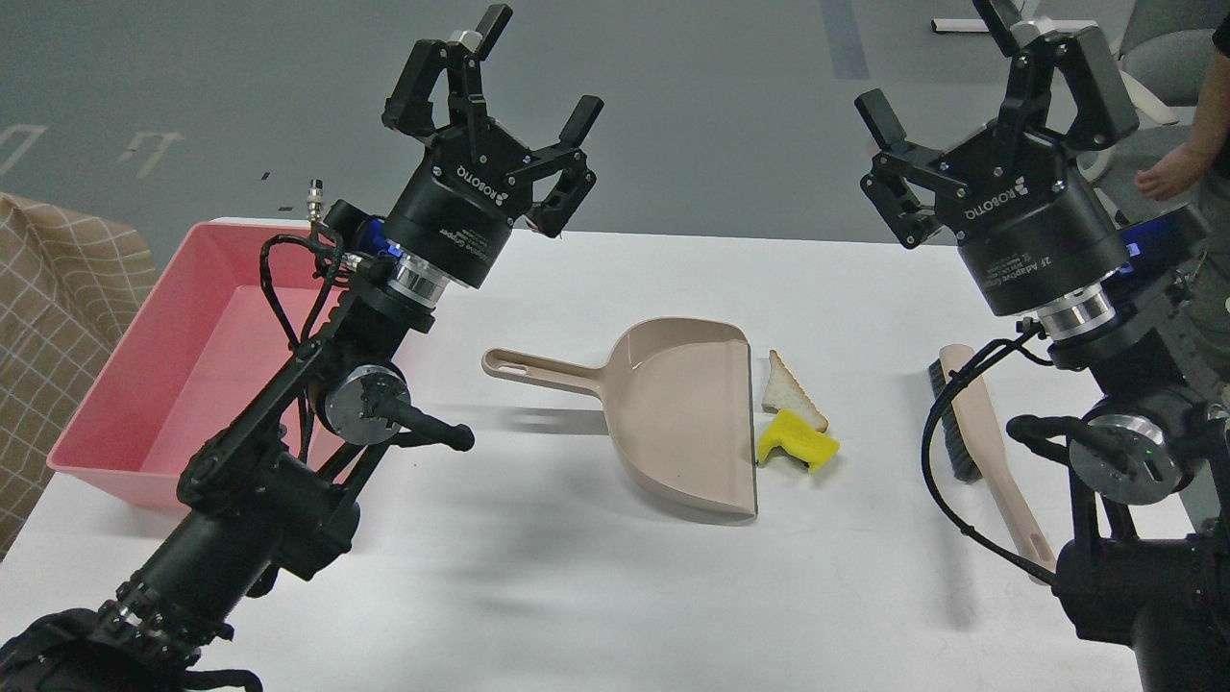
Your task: Sweep and dump garbage into bin
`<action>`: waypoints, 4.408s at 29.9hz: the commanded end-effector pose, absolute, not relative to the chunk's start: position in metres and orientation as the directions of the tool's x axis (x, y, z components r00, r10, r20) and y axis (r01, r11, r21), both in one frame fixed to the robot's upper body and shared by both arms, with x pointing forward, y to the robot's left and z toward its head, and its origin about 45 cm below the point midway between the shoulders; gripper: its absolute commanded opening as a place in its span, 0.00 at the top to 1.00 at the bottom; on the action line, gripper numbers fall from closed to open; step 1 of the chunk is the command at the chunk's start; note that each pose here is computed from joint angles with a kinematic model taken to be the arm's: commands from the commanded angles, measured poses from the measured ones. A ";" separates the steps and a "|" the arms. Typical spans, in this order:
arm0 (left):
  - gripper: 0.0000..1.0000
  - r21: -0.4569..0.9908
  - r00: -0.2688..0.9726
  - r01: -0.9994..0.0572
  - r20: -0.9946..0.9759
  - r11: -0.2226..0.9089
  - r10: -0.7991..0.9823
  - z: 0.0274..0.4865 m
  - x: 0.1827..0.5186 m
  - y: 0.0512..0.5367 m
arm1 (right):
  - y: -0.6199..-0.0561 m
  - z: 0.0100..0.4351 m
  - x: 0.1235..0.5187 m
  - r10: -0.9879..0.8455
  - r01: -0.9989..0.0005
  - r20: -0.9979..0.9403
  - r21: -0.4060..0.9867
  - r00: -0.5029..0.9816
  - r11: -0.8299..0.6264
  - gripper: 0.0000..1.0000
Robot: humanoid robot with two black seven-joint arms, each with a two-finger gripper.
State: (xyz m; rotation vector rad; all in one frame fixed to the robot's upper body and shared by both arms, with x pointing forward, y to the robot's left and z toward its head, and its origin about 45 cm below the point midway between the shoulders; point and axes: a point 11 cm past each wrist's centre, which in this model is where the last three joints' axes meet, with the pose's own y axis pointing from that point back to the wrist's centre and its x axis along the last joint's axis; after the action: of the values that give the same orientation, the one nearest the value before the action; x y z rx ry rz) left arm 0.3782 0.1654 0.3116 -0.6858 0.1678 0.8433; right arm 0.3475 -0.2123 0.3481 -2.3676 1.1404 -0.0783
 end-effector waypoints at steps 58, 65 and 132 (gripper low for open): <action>0.02 0.014 0.287 -0.957 0.157 0.289 0.945 0.164 0.239 0.161 | -0.221 0.348 0.352 -0.761 -0.732 -0.170 -0.463 0.627 -0.499 0.00; 0.03 0.034 0.276 -0.961 0.154 0.274 0.949 0.152 0.244 0.157 | -0.219 0.351 0.353 -0.759 -0.728 -0.165 -0.468 0.630 -0.502 0.00; 0.03 0.105 0.296 -0.955 0.329 0.276 0.897 0.098 0.292 0.153 | -0.223 0.344 0.352 -0.775 -0.752 -0.181 -0.450 0.606 -0.482 0.00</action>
State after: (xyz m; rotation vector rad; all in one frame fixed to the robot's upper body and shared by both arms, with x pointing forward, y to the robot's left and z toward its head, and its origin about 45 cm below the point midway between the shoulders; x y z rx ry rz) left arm 0.2915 0.1522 0.0986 0.3019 -0.2183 1.2576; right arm 0.3518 -0.2231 0.3430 -2.3483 1.2016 -0.0629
